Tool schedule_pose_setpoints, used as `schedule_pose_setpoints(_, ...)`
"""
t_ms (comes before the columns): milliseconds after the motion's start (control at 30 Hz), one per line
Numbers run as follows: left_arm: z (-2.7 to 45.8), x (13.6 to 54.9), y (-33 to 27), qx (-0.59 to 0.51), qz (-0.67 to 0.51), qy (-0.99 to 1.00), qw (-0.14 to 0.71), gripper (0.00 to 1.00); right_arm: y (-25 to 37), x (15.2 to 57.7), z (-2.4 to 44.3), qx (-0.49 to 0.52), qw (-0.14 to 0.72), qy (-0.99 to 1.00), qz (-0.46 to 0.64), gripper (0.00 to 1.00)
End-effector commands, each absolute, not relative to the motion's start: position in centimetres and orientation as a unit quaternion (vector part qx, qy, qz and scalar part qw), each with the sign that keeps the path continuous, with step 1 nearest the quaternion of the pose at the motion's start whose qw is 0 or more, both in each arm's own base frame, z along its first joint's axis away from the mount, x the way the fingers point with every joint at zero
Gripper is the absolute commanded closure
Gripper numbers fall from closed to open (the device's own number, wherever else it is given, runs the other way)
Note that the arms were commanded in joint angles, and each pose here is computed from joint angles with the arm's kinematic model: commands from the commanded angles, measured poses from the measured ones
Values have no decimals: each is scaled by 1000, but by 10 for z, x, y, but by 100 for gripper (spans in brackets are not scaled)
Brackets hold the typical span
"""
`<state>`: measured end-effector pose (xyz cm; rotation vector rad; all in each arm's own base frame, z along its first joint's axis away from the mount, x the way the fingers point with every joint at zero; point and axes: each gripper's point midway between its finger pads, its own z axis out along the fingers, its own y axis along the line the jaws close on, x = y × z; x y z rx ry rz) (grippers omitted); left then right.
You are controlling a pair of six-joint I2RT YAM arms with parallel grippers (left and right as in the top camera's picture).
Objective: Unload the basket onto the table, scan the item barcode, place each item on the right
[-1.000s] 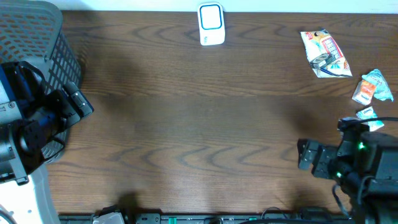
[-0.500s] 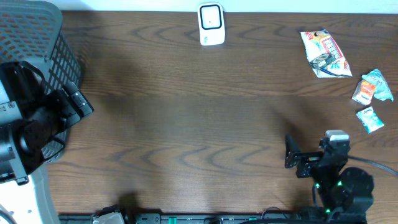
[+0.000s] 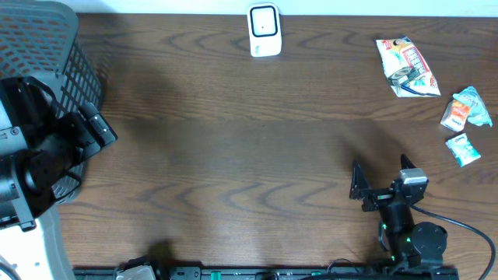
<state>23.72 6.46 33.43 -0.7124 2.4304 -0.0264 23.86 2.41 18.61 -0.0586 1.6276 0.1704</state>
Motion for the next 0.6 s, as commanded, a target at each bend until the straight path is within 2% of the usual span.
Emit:
schedule_pose_setpoints(0, 332, 236, 67, -273, -5, 915, 296, 2, 27, 241, 181, -36, 694, 715, 77, 1)
schedule_pose_setpoints(267, 332, 236, 67, -273, -5, 915, 296, 2, 22, 245, 180, -23, 712, 699, 69, 1)
schedule_pose_setpoints(567, 332, 236, 67, -273, -5, 915, 296, 2, 11, 246, 158, -1, 681, 731, 51, 1)
